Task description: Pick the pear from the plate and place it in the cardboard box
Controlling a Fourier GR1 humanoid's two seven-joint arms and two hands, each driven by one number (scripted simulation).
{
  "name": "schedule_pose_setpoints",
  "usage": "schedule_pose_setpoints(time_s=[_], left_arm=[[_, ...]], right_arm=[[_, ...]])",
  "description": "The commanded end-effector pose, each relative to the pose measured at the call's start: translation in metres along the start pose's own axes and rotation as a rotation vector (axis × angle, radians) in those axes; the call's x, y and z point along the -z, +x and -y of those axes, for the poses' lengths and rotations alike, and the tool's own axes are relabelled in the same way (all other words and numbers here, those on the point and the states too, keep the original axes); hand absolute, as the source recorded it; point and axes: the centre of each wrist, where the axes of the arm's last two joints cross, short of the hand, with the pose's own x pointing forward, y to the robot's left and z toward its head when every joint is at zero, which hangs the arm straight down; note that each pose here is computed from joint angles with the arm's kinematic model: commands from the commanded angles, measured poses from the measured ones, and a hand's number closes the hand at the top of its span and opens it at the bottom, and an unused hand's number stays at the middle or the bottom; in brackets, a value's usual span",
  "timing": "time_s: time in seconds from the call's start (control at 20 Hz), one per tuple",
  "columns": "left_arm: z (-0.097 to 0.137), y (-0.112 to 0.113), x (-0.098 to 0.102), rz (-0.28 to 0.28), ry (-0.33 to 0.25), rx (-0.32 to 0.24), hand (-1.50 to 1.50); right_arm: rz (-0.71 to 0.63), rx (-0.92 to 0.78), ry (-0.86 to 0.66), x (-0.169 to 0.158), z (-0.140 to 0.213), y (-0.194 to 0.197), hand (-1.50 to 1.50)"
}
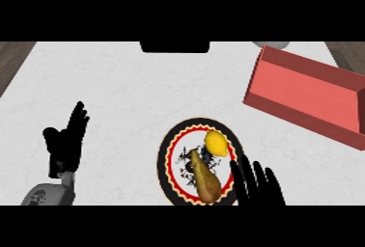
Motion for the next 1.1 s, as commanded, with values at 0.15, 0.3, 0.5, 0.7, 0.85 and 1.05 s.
schedule_pose_setpoints(time_s=[0.15, 0.3, 0.5, 0.7, 0.85, 1.05], left_arm=[[0.003, -0.010, 0.002, -0.013, -0.008, -0.004, 0.00], [-0.003, -0.010, 0.002, 0.003, 0.021, 0.005, 0.00], [0.005, 0.001, 0.012, 0.005, 0.002, 0.000, 0.00], [0.002, -0.008, -0.002, 0.008, -0.008, 0.009, 0.00], [-0.001, -0.004, -0.001, 0.005, 0.002, 0.000, 0.00], [-0.008, -0.002, 0.010, 0.001, 0.013, 0.006, 0.00]], right_arm=[[-0.077, 0.045, 0.071, 0.007, -0.015, 0.054, -1.50], [-0.113, 0.039, 0.069, 0.004, -0.014, 0.052, -1.50], [-0.137, -0.007, 0.080, 0.022, -0.034, 0.054, -1.50], [-0.182, 0.010, 0.100, 0.031, -0.032, 0.047, -1.50], [-0.192, 0.013, 0.076, 0.015, -0.023, 0.050, -1.50], [-0.195, 0.018, 0.096, 0.027, -0.034, 0.048, -1.50]])
